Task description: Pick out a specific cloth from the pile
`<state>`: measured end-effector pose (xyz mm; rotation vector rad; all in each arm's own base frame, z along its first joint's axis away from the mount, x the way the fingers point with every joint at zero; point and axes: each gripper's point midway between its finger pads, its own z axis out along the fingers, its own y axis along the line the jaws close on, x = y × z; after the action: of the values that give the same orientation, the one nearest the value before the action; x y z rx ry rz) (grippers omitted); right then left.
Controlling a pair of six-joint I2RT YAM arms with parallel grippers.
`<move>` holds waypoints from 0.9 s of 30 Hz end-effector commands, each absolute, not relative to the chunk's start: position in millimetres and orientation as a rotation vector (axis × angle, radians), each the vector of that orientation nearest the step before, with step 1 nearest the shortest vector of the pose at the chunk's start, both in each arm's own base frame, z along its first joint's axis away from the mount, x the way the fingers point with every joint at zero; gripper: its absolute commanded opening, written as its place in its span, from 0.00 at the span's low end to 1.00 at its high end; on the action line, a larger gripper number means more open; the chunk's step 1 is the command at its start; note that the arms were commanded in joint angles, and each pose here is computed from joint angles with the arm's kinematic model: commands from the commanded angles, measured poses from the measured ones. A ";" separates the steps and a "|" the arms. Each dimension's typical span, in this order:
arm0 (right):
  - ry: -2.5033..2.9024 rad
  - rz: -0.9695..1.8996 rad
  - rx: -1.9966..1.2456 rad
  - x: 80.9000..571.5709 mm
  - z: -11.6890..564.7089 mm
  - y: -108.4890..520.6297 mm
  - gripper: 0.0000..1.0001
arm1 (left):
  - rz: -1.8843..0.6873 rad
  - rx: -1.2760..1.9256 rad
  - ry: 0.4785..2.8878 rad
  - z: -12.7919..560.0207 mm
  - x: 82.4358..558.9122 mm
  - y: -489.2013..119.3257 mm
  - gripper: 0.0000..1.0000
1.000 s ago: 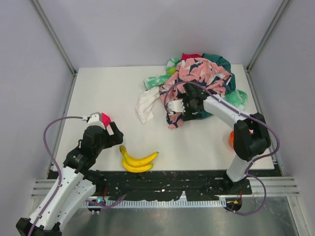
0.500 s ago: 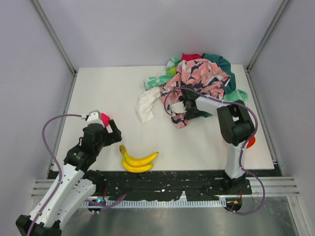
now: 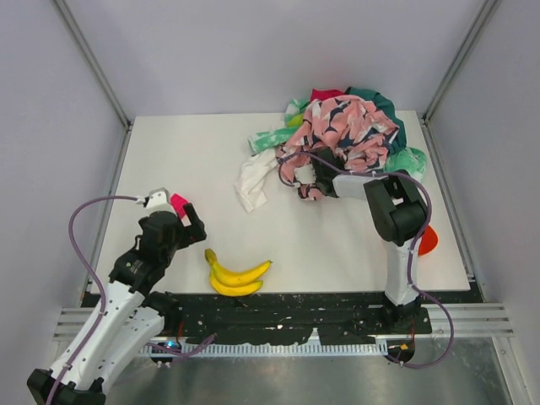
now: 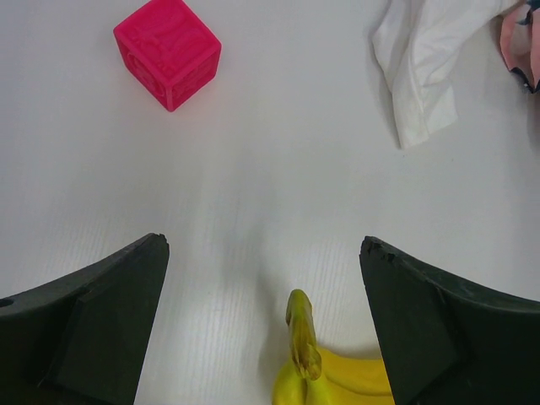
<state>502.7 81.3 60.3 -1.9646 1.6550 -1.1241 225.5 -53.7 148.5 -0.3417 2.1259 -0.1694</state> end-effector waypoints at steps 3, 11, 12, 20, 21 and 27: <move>1.440 -1.243 -0.955 551.0 242.7 87.6 0.06 | -0.283 -0.292 1.993 189.3 254.1 -74.4 1.00; 1.471 -0.868 -0.614 543.2 316.8 82.0 0.05 | -0.424 -0.121 1.933 244.8 316.0 -127.5 1.00; 1.481 -0.856 -0.580 545.5 318.1 74.3 0.05 | -0.429 -0.104 1.935 252.9 327.4 -134.5 1.00; 1.634 -0.785 -0.480 564.2 292.9 11.7 0.05 | -0.480 0.011 1.999 279.3 454.7 -207.4 1.00; 1.665 -0.792 -0.464 564.7 288.7 -3.9 0.06 | -0.502 0.024 2.022 278.1 474.0 -220.9 1.00; 1.801 -0.762 -0.417 572.5 256.0 -48.2 0.05 | -0.711 0.032 1.997 285.9 579.5 -298.0 1.00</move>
<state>567.1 -32.7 251.5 -0.4973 1.7703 -0.8272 549.7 -257.1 288.0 0.0002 1.9879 -0.5527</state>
